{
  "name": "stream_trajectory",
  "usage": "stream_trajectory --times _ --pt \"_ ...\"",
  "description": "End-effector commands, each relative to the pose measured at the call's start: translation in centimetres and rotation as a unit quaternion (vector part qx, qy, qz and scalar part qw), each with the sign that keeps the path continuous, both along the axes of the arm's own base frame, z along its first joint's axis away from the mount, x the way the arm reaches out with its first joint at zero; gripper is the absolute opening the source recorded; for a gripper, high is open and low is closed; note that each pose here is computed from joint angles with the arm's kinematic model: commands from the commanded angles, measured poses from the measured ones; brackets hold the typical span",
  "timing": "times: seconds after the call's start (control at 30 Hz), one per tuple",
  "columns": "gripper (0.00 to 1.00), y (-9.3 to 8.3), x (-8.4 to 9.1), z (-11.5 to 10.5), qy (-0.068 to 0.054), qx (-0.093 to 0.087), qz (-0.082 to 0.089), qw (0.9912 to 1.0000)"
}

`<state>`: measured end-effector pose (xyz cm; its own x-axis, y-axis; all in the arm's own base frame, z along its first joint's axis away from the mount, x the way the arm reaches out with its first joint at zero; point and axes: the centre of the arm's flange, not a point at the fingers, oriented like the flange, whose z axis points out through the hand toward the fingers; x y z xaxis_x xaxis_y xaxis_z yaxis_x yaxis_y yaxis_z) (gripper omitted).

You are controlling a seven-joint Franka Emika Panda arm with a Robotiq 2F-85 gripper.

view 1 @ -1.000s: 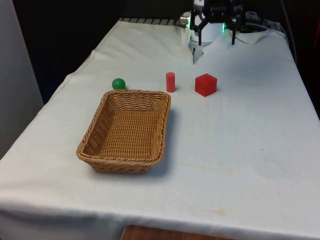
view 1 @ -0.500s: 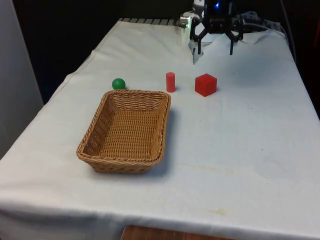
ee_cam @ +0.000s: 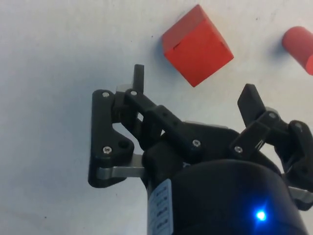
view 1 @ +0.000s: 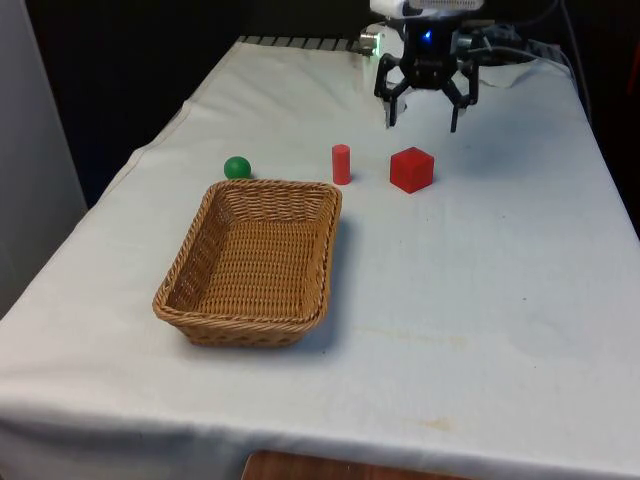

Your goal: Pick up the object to the left of the cylinder and place it into the basket.

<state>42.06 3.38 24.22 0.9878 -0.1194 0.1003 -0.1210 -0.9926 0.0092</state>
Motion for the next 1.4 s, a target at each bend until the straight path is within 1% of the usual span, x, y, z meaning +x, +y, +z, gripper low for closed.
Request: stream_trajectory --times 0.0,0.03,0.17,0.2,0.23,0.27,0.43,0.47,0.53,0.57,0.6,0.73,0.8,0.83,0.87,0.9,0.93,1.03,1.13,1.17,1.2,1.23,1.27,1.37 --pt "1.0 0.0 0.0 -0.2 -0.001 -0.001 -0.003 0.99999" --pt "1.0 -0.1 0.1 -0.6 -0.005 -0.003 -0.012 0.99991" --pt "1.0 -0.1 0.1 -1.5 -0.005 -0.007 -0.025 0.99965" --pt "1.0 -0.1 0.1 -1.7 -0.006 -0.008 -0.028 0.99956" --pt "1.0 -0.2 0.0 -1.5 -0.001 -0.007 -0.024 0.99968" --pt "1.0 -0.2 0.1 -2.1 -0.005 -0.01 -0.035 0.99933" --pt "1.0 -0.2 0.1 -3.1 -0.006 -0.014 -0.051 0.99859" --pt "1.0 -0.3 0.1 -3.5 -0.006 -0.016 -0.057 0.99821" --pt "1.0 -0.4 0.1 -3.9 -0.006 -0.018 -0.065 0.9977" --pt "1.0 -0.3 0.0 -3.6 -0.002 -0.017 -0.058 0.99817" --pt "1.0 -0.4 0.1 -4.1 -0.006 -0.019 -0.068 0.9975" --pt "1.0 -0.4 0.1 -5.0 -0.006 -0.023 -0.081 0.99646" --pt "1.0 -0.4 0.0 -5.4 -0.006 -0.025 -0.088 0.9958" --pt "1.0 -0.5 0.0 -5.8 -0.006 -0.027 -0.094 0.99517" --pt "1.0 -0.5 0.0 -6.0 -0.006 -0.027 -0.098 0.9948" --pt "1.0 -0.5 -0.1 -5.8 -0.002 -0.027 -0.093 0.99531" --pt "1.0 -0.5 0.1 -6.1 -0.007 -0.028 -0.101 0.99447" --pt "1.0 -0.6 0.2 -6.5 -0.008 -0.03 -0.111 0.99338" --pt "1.0 -0.6 0.3 -6.5 -0.01 -0.029 -0.114 0.99297" --pt "1.0 -0.6 0.3 -6.5 -0.01 -0.03 -0.113 0.99308" --pt "1.0 -0.7 0.3 -6.6 -0.006 -0.032 -0.112 0.99316" --pt "1.0 -0.7 0.3 -6.5 -0.01 -0.029 -0.114 0.99303" --pt "1.0 -0.7 0.4 -6.6 -0.009 -0.03 -0.114 0.99303" --pt "1.0 -1.0 0.8 -6.7 -0.009 -0.032 -0.119 0.99233"
